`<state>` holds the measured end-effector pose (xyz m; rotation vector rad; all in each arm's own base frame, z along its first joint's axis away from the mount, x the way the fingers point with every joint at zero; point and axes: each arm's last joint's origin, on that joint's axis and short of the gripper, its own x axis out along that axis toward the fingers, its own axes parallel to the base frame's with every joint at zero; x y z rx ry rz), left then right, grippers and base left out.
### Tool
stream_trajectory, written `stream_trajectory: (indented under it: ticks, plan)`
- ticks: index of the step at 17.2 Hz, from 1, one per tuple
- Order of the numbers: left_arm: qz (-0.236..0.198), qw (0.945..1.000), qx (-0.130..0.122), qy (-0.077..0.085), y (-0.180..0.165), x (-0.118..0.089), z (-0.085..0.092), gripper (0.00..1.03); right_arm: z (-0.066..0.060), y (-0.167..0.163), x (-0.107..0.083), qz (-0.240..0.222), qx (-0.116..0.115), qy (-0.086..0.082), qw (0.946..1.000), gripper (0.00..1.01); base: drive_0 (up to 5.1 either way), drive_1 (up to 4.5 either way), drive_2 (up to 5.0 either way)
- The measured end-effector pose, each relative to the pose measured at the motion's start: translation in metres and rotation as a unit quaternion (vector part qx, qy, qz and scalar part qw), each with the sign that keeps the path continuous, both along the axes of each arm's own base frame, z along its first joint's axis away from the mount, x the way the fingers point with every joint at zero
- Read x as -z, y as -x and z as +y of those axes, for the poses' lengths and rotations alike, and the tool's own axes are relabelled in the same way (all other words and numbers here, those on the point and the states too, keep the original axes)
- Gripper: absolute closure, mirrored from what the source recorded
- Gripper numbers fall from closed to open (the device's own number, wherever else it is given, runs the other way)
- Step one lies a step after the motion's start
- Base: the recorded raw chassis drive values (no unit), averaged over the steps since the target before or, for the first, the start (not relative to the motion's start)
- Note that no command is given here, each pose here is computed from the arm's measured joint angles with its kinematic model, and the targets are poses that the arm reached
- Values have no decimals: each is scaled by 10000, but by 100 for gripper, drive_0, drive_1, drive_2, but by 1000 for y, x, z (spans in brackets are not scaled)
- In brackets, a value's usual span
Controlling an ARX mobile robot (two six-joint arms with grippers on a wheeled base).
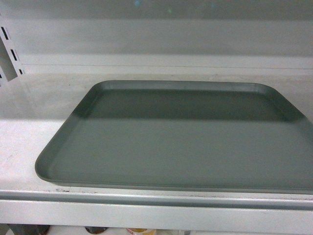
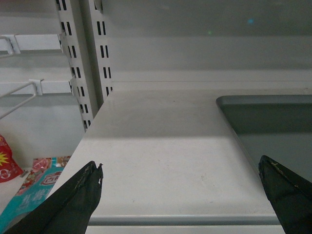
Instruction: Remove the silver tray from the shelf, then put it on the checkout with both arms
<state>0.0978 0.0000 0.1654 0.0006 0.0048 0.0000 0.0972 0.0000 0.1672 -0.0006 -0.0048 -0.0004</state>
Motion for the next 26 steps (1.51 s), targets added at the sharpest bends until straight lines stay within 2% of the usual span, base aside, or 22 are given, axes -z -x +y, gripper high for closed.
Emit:
stream_trajectory:
  ticks: [14,15,16,17,18,20,24,25,26]
  plan:
    - [0,10000,0,0,0,0,0,5,0,0,0,0,0,0,10000,3,0,0,0]
    - [332,9994,-28,40,0,2,0,5,0,0,0,0,0,0,10000,3,0,0,0]
    - [1089,9939,-64,179,-3,1,-2,5,1,0,3,501,282,-221,9981,3,0,0,0]
    - [1154,9930,43,234,-11,-4,-4,5,1,-7,5,794,548,-517,9940,3,0,0,0]
    - [1084,9937,122,253,-16,-6,-7,5,0,-12,5,775,583,-652,9932,3,0,0,0]
    - [878,9953,315,243,-31,-18,-14,5,0,-25,-9,541,362,-716,9953,3,0,0,0]
    - [804,9944,615,301,-66,-27,-21,5,3,-59,-16,444,-51,-641,9969,3,0,0,0]
    - [826,9941,620,316,-79,-29,-22,5,4,-72,-18,442,-169,-609,9970,3,0,0,0]
    - [1064,9911,717,345,-119,-27,-29,5,9,-110,-24,447,-485,-564,9962,3,0,0,0]
